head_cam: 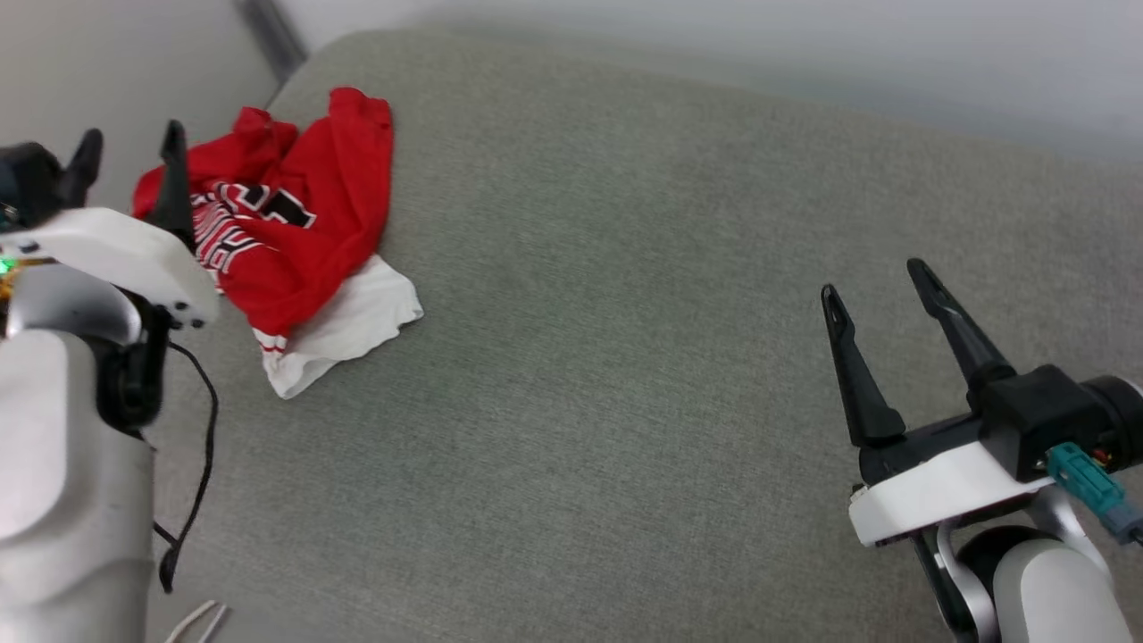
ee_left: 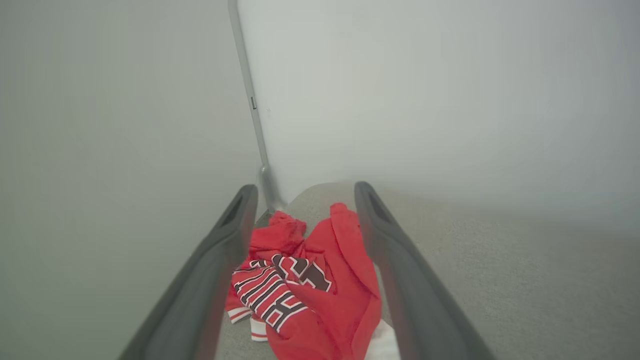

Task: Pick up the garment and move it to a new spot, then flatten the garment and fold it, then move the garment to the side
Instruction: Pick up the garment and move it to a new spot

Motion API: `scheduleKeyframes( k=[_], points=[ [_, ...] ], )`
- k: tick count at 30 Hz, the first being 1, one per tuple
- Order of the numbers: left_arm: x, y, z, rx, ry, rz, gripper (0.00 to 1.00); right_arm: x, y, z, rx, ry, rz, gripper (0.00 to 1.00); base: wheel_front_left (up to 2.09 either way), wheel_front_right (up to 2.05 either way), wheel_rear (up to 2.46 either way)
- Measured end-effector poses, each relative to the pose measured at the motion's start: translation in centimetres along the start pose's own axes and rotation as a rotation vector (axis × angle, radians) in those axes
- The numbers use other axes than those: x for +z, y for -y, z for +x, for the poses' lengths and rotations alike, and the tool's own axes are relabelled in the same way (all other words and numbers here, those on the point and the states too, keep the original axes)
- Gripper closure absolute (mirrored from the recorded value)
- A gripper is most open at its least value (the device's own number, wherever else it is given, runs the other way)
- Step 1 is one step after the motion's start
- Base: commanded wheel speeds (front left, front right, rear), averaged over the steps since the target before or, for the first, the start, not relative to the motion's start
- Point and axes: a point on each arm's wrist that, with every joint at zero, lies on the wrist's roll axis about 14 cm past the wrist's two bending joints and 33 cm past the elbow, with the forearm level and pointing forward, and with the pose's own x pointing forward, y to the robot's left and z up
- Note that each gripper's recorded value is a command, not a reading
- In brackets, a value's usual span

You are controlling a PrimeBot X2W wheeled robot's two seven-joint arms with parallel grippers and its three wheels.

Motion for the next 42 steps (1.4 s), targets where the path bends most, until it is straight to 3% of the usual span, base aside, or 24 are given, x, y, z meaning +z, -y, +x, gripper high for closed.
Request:
scheduleKeyframes(
  k=[7,15,21,26,28,35,42],
  points=[
    [-7.9,-0.4,4.9,0.012,-0.407,0.024,0.0,-3.0,3.5,1.0,-0.071,-0.032,0.02,0.0,0.0,0.0,0.0],
    [-18.9,-0.6,4.6,0.058,-0.872,-0.014,0.0,-7.5,6.7,0.7,-0.141,-0.104,0.052,0.0,0.0,0.0,0.0],
    [-23.7,-0.1,3.3,0.111,-1.079,-0.116,0.0,-9.8,8.2,0.0,-0.18,-0.148,0.06,0.0,0.0,0.0,0.0],
    [-24.3,-0.1,3.0,0.139,-1.116,-0.143,0.0,-9.9,8.7,-0.4,-0.196,-0.155,0.063,0.0,0.0,0.0,0.0],
    [-24.0,-0.1,3.0,0.135,-1.109,-0.142,1.0,-9.7,8.7,-0.4,-0.197,-0.151,0.063,0.0,0.0,0.0,0.0],
    [-21.8,-1.0,3.5,0.132,-0.974,-0.069,1.0,-7.8,8.3,-0.3,-0.189,-0.114,0.054,0.0,0.0,0.0,0.0],
    [-12.8,-2.5,7.2,0.129,-0.57,0.031,1.0,-5.2,7.5,-1.3,-0.187,-0.073,0.051,0.0,0.0,0.0,0.0]
  ],
)
